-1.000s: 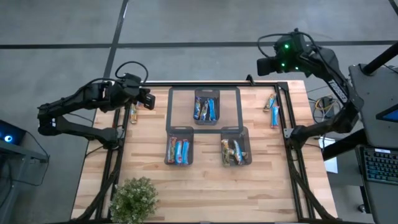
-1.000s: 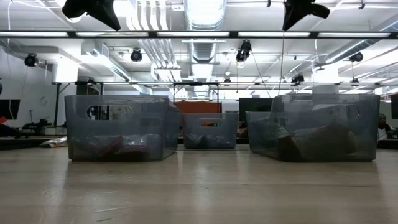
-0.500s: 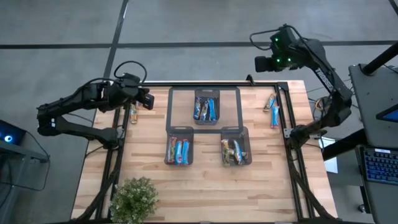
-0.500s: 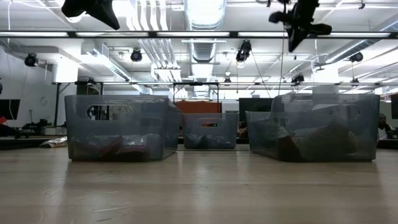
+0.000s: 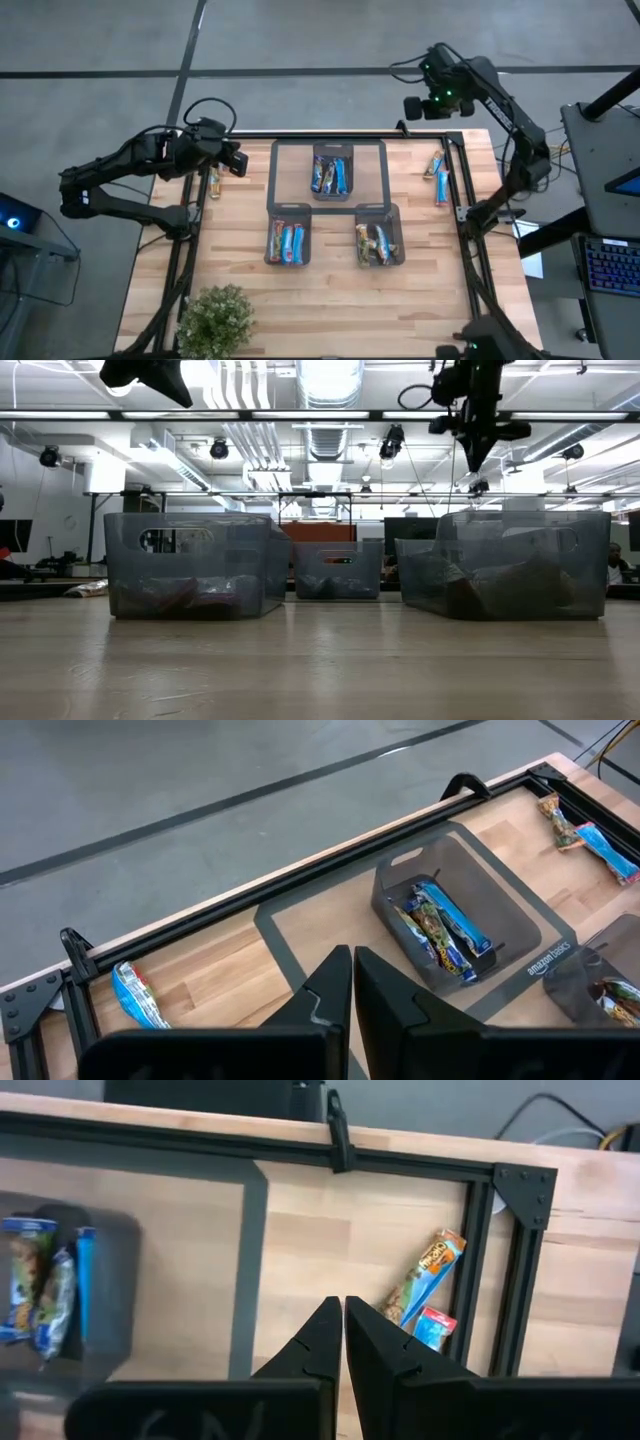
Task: Pick and place Granola Bars by type
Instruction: Put the orange granola bar into the bottom right black bin
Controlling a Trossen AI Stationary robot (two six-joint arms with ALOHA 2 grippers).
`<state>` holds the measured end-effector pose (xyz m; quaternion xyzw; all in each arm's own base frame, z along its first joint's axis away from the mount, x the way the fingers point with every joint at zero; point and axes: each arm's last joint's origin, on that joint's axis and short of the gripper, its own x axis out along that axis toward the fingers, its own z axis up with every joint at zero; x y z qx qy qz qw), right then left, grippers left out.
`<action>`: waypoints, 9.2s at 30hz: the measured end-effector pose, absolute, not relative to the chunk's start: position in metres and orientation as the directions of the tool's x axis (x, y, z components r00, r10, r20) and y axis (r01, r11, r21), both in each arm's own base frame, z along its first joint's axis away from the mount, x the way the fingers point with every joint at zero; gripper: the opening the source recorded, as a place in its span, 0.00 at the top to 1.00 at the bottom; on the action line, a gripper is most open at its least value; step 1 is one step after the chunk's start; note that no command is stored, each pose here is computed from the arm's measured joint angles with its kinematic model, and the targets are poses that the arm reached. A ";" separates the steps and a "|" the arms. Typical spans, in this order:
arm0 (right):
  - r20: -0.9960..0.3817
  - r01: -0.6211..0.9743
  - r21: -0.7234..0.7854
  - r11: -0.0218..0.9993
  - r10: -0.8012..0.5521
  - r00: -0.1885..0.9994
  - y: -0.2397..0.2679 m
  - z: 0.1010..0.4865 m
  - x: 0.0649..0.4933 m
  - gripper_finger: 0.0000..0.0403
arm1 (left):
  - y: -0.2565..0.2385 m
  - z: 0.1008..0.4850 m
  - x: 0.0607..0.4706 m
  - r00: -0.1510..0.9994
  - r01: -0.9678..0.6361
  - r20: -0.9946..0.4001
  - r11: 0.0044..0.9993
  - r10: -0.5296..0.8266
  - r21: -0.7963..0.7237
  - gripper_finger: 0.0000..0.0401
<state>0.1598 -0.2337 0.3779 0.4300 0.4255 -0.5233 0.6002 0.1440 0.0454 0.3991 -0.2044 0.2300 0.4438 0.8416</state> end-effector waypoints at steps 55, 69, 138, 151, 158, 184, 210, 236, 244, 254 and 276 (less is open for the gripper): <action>-0.985 0.949 0.077 -0.307 -0.169 0.025 -0.105 0.295 0.075 0.92 | 0.045 0.399 0.144 0.511 -0.832 -0.575 0.535 0.639 -0.146 1.00; -0.975 0.938 0.143 -0.316 -0.210 0.078 -0.098 0.285 0.070 0.92 | 0.045 0.399 0.145 0.518 -0.829 -0.580 0.535 0.629 -0.161 1.00; -0.851 0.906 0.097 -0.411 -0.507 -0.139 -0.105 0.194 0.141 0.31 | 0.045 0.394 0.146 0.506 -0.824 -0.591 0.554 0.628 -0.118 1.00; -0.808 0.908 0.070 -0.414 -0.557 -0.192 -0.102 0.175 0.136 0.33 | 0.045 0.394 0.146 0.506 -0.818 -0.591 0.567 0.628 -0.099 1.00; -0.806 0.911 0.080 -0.404 -0.564 -0.180 -0.106 0.159 0.142 0.33 | 0.045 0.394 0.146 0.507 -0.818 -0.591 0.567 0.628 -0.099 1.00; -0.802 0.920 -0.041 -0.389 -0.536 -0.262 -0.122 0.111 0.164 0.37 | 0.045 0.393 0.146 0.506 -0.818 -0.591 0.567 0.628 -0.097 1.00; -0.791 0.906 -0.024 -0.422 -0.546 -0.275 -0.134 0.108 0.161 0.45 | 0.045 0.394 0.146 0.506 -0.819 -0.591 0.566 0.628 -0.100 1.00; -0.815 0.903 -0.015 -0.429 -0.519 -0.259 -0.135 0.105 0.162 0.77 | 0.045 0.395 0.147 0.515 -0.817 -0.581 0.565 0.630 -0.112 1.00; -0.815 0.903 -0.017 -0.429 -0.517 -0.261 -0.135 0.105 0.161 0.81 | 0.045 0.395 0.147 0.515 -0.817 -0.582 0.566 0.630 -0.111 1.00; -0.818 0.909 -0.012 -0.416 -0.519 -0.248 -0.135 0.108 0.162 0.83 | 0.045 0.395 0.147 0.515 -0.817 -0.581 0.566 0.630 -0.111 1.00; -0.797 0.932 0.068 -0.355 -0.581 -0.163 -0.132 0.135 0.158 0.83 | 0.045 0.395 0.147 0.515 -0.817 -0.582 0.566 0.630 -0.111 1.00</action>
